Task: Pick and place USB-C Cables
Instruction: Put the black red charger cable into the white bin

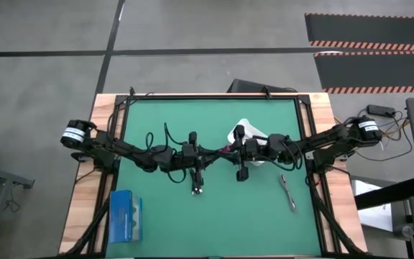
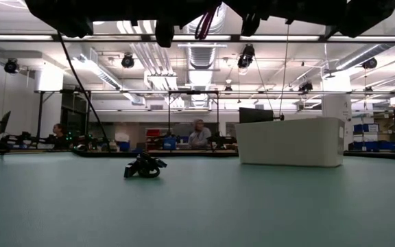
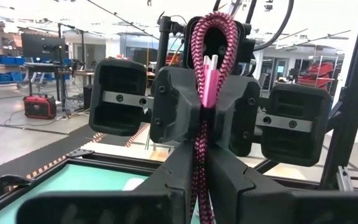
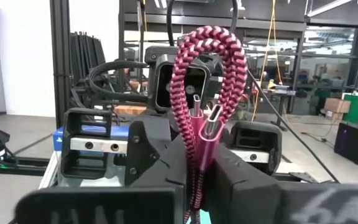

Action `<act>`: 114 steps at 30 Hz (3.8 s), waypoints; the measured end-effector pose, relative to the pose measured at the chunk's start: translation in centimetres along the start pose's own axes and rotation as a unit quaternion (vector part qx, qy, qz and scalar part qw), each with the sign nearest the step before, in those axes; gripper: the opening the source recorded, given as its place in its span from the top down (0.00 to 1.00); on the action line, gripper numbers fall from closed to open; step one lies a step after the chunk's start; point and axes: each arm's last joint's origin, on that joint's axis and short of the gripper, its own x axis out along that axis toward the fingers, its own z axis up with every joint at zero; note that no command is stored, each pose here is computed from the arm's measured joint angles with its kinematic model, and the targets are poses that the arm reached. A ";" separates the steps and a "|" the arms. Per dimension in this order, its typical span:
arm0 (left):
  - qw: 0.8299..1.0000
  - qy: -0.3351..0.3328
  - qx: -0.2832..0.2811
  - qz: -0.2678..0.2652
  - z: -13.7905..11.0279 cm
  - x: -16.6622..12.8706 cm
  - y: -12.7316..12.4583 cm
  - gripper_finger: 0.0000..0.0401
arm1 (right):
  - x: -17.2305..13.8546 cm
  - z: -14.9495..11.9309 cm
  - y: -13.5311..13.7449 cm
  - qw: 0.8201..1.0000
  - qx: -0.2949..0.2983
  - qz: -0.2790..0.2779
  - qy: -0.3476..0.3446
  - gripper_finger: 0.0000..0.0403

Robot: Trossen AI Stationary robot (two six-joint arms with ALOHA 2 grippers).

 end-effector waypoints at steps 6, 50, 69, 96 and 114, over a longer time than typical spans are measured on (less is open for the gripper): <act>1.000 0.001 -0.003 -0.002 0.0 0.0 0.0 0.88 | 0.0 0.0 0.1 1.000 0.000 -0.001 0.000 0.96; 0.970 0.200 0.103 0.092 4.7 -5.7 2.3 0.39 | 1.2 6.7 -2.1 0.899 0.056 -0.124 0.417 0.96; 0.959 0.182 0.117 0.184 5.3 -6.0 2.8 0.39 | -0.1 3.4 -10.0 0.716 0.242 -0.183 0.629 0.96; 0.956 0.193 0.122 0.183 5.1 -6.1 2.9 0.39 | -0.4 -5.0 -14.8 0.590 0.306 -0.187 0.724 0.96; 0.956 0.194 0.123 0.183 5.0 -6.1 2.9 0.39 | -1.1 -7.3 -14.8 0.598 0.285 -0.180 0.727 0.96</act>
